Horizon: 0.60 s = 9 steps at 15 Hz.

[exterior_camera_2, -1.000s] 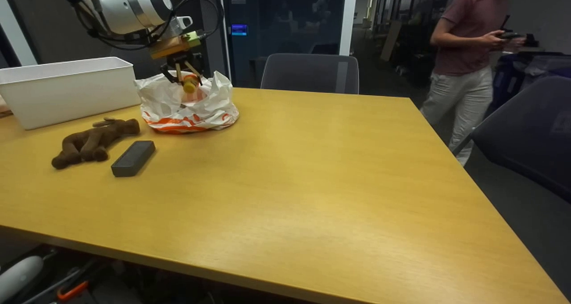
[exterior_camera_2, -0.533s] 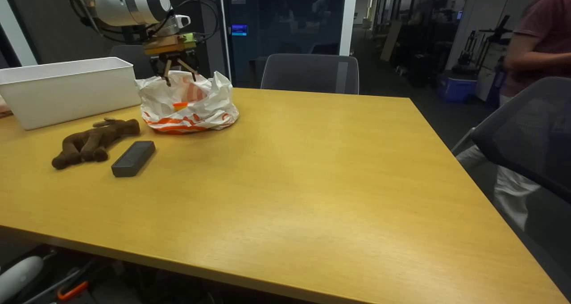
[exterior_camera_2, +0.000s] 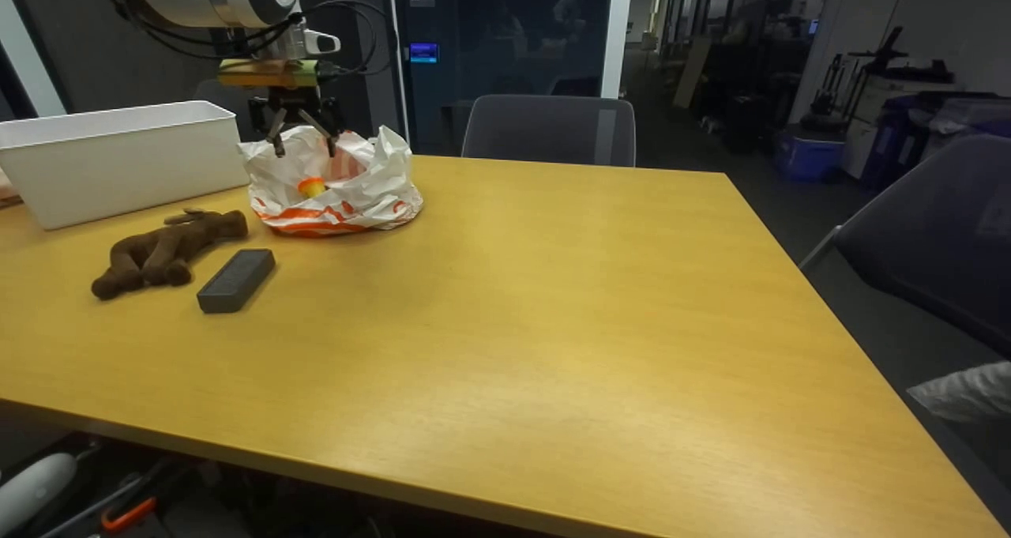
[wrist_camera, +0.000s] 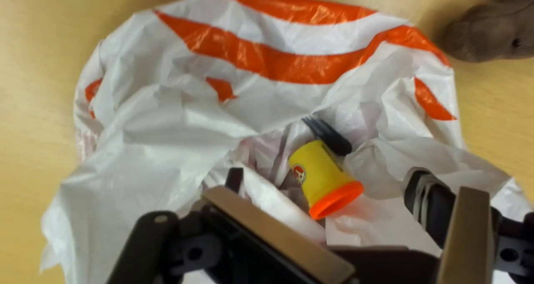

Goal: Put the yellow container, the duster and the moose toy in the plastic, then pull up the plastic

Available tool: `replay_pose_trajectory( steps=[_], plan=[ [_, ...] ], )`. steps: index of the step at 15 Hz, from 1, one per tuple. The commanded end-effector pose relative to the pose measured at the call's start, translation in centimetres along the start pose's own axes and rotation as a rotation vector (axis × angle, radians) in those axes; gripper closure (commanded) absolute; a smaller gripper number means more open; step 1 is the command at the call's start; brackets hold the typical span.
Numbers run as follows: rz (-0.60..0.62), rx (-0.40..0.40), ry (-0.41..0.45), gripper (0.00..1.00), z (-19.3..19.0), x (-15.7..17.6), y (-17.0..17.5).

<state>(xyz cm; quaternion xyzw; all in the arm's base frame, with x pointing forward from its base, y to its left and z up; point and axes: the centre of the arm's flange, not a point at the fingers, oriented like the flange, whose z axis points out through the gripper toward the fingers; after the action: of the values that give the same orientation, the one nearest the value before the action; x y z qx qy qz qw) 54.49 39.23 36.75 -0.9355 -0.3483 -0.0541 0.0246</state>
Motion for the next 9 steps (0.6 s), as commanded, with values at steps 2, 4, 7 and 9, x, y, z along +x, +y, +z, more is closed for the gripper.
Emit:
replay_pose_trajectory(
  steps=[2, 4, 7, 9],
  plan=[
    [0.116, 0.054, -0.048, 0.00, -2.4, -8.4, -1.3],
    [0.163, 0.058, -0.084, 0.00, -2.1, -11.3, -1.3],
    [0.136, 0.047, -0.113, 0.00, -0.5, -9.5, -1.2],
    [0.135, 0.043, -0.124, 0.00, -0.3, -10.4, -1.4]
  ],
)
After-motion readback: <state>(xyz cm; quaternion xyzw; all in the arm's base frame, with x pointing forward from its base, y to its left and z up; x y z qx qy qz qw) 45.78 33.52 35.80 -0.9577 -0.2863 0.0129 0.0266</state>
